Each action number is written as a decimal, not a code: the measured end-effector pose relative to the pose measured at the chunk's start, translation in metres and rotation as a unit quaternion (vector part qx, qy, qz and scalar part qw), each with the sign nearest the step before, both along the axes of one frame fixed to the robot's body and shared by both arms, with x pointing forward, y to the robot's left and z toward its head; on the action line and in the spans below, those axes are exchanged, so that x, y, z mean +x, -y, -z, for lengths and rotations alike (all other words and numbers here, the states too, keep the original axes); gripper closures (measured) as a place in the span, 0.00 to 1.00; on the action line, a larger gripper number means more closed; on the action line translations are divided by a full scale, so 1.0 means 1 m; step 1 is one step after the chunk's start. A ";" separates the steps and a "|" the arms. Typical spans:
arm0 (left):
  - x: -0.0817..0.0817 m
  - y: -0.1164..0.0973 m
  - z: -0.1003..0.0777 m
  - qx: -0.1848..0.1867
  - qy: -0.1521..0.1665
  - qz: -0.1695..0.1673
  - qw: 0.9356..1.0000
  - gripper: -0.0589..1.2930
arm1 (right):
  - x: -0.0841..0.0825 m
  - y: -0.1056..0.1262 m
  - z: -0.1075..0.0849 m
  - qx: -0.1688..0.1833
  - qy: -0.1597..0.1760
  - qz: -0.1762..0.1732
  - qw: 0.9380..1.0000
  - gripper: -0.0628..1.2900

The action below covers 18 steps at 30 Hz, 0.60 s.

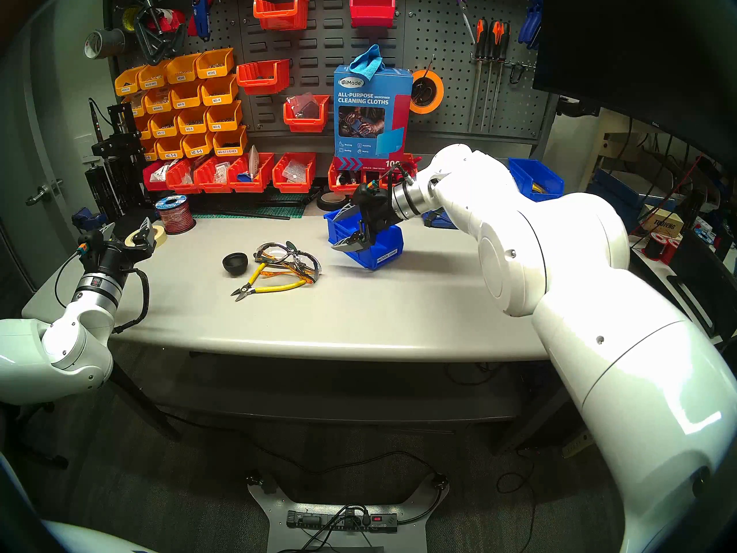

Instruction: Take out tools from the storage box

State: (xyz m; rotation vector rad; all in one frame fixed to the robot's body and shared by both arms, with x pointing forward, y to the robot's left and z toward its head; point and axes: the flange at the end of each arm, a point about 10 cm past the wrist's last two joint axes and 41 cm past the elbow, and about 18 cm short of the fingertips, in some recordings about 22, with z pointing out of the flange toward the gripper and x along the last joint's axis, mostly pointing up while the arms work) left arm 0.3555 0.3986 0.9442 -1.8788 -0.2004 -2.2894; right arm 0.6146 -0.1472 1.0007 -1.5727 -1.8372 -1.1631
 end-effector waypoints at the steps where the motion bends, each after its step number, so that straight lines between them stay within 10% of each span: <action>1: 0.000 0.000 0.000 0.000 0.000 0.000 1.000 0.06 | 0.000 0.002 0.000 0.000 0.000 0.003 1.000 0.07; 18: 0.000 0.000 0.000 0.000 0.000 0.000 1.000 0.06 | 0.004 0.037 0.001 -0.006 -0.008 0.049 0.999 0.07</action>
